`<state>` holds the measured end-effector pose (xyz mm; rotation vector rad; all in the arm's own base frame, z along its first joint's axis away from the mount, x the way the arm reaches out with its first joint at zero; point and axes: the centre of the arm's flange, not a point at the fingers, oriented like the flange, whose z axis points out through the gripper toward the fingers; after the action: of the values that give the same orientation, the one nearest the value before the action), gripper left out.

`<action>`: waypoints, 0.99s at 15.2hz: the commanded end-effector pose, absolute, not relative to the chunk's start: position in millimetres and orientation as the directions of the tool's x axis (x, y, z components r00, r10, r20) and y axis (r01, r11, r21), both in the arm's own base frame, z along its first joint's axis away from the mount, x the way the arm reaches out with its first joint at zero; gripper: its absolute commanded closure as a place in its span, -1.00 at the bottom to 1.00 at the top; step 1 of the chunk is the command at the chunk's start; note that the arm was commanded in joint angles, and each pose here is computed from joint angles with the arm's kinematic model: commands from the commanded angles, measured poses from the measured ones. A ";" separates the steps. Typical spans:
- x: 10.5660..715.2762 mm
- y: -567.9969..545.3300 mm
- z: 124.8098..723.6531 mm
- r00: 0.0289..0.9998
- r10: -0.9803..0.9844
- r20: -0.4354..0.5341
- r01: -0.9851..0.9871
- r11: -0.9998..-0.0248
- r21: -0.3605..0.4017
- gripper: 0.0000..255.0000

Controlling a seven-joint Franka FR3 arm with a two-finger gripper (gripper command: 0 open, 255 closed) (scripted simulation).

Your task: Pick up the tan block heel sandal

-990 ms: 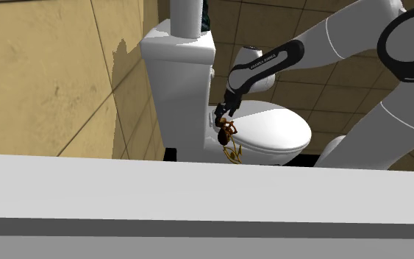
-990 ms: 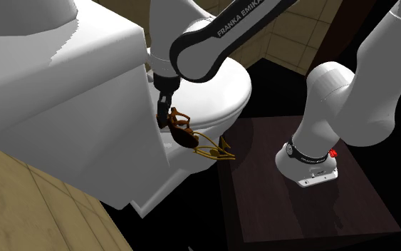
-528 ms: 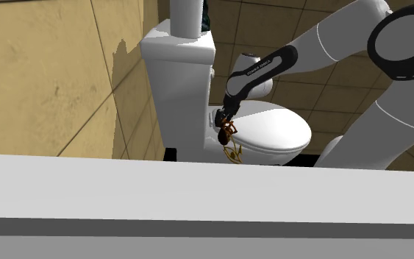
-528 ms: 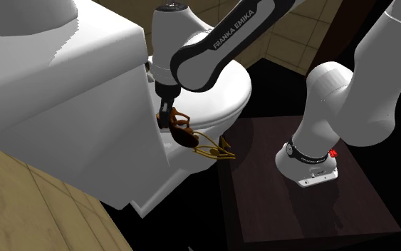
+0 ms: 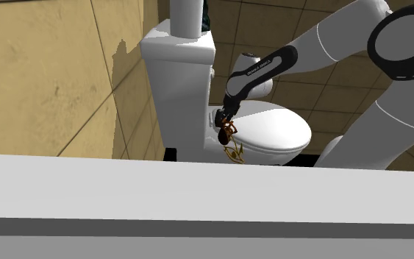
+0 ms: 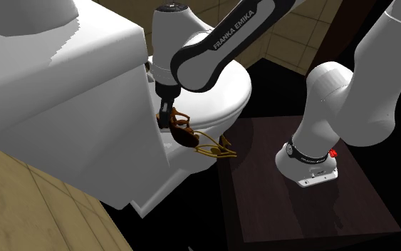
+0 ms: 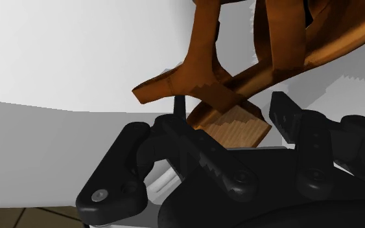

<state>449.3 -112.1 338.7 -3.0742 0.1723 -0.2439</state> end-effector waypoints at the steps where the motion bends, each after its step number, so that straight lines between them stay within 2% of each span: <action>1: 449.7 -112.7 338.8 0.981 -0.116 0.153 -0.107 -0.992 -0.061 1.00; 15: 449.7 -112.7 412.7 0.981 -0.116 0.153 -0.107 -0.992 -0.061 1.00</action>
<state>450.3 -111.6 406.0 -3.0743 0.1732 -0.2426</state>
